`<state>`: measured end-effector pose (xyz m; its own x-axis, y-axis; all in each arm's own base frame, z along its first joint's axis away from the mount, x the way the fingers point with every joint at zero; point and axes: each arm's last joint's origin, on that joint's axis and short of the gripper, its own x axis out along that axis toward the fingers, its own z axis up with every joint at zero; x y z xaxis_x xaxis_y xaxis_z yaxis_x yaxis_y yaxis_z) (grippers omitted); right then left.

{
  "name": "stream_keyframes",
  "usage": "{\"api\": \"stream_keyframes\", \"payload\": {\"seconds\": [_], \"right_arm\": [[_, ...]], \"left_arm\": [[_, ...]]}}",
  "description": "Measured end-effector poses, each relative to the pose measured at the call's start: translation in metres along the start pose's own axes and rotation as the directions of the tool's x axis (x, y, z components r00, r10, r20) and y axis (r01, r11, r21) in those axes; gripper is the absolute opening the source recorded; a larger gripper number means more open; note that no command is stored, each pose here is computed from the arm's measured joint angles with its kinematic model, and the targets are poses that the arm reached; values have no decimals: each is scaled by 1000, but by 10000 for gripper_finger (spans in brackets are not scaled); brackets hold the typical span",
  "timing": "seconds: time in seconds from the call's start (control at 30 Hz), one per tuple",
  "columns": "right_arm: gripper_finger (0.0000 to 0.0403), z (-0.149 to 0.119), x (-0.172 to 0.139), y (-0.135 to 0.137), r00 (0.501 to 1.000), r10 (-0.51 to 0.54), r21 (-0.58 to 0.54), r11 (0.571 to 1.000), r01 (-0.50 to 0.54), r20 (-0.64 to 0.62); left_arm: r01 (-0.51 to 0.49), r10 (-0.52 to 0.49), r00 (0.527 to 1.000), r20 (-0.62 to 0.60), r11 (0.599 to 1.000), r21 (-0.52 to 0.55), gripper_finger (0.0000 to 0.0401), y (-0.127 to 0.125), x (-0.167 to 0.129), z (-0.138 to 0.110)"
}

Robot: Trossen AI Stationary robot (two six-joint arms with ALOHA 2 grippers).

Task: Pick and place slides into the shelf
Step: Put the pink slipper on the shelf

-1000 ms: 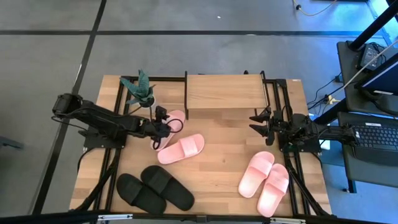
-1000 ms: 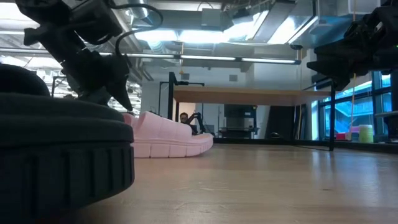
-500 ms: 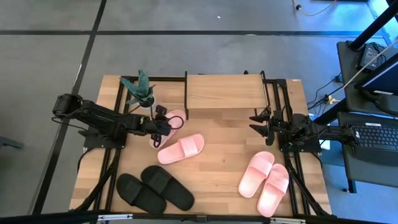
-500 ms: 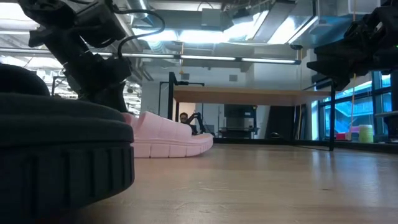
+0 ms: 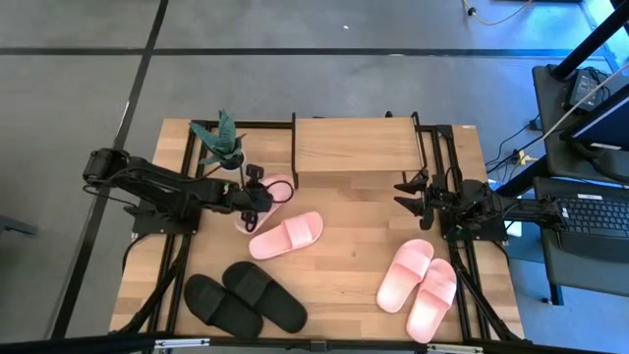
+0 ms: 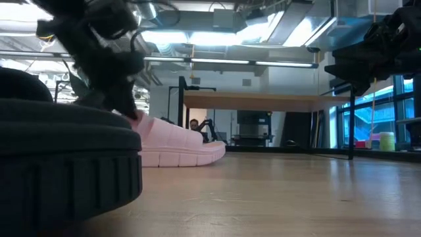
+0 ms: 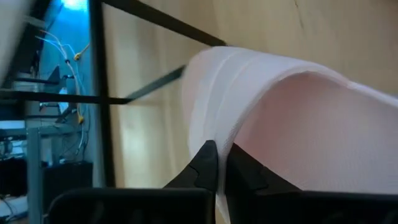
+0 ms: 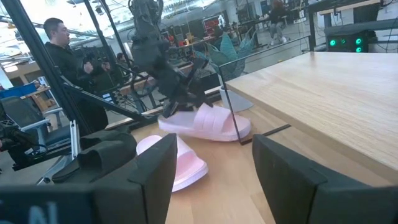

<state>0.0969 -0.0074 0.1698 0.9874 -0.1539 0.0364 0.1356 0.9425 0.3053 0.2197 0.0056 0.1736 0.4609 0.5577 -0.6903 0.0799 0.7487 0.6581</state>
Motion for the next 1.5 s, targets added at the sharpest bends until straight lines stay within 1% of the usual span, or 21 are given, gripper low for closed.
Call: {"api": "stream_keyframes", "payload": {"seconds": [0.1,0.2,0.3,0.37,0.43,0.53,0.63,0.73,0.83,0.9,0.97,1.03,1.1,1.13,1.2,1.3,1.4,1.5], "right_arm": [[210,0,0,0,1000,0,0,1000,0,0],[210,0,0,0,1000,0,4,1000,0,0],[210,0,0,0,1000,6,4,1000,-6,-3],[210,0,0,0,1000,8,4,1000,-8,-4],[210,0,0,0,1000,8,3,1000,-8,-4],[210,0,0,0,1000,8,1,1000,-8,-5],[210,0,0,0,1000,8,0,1000,-8,-4],[210,0,0,0,1000,9,0,1000,-9,-5],[210,0,0,0,1000,10,0,1000,-10,-5],[210,0,0,0,1000,11,0,1000,-11,-5],[210,0,0,0,1000,11,0,1000,-11,-5],[210,0,0,0,1000,11,0,1000,-11,-6],[210,0,0,0,1000,11,0,1000,-11,-6],[210,0,0,0,1000,11,0,1000,-11,-5],[210,0,0,0,1000,11,5,1000,-11,-6],[210,0,0,0,1000,11,8,1000,-11,-6],[210,0,0,0,1000,11,8,1000,-11,-6],[210,0,0,0,1000,11,8,1000,-11,-6]], "left_arm": [[-34,34,999,-35,999,1,4,14,-13,13],[-24,22,995,-96,999,-22,3,31,-32,23],[37,-51,986,-157,995,-89,2,46,-54,28],[91,-120,975,-188,984,-155,2,56,-71,31],[134,-175,967,-187,967,-215,2,65,-87,35],[217,-258,957,-136,942,-256,2,76,-109,44],[299,-318,948,-24,912,-282,2,88,-130,57],[320,-303,947,103,897,-306,2,103,-150,69],[320,-247,936,252,895,-310,2,119,-168,83],[286,-171,922,349,905,-314,2,129,-178,93],[232,-80,902,424,919,-320,2,138,-185,101],[182,5,868,497,927,-327,2,146,-188,110],[119,91,845,527,929,-351,2,152,-185,121],[75,136,844,519,928,-366,2,154,-181,126],[-39,233,858,458,918,-395,2,155,-171,134],[-223,378,869,320,876,-428,2,157,-148,148],[-354,461,864,204,843,-405,2,156,-118,163],[-423,507,854,122,810,-406,2,167,-96,181]]}}
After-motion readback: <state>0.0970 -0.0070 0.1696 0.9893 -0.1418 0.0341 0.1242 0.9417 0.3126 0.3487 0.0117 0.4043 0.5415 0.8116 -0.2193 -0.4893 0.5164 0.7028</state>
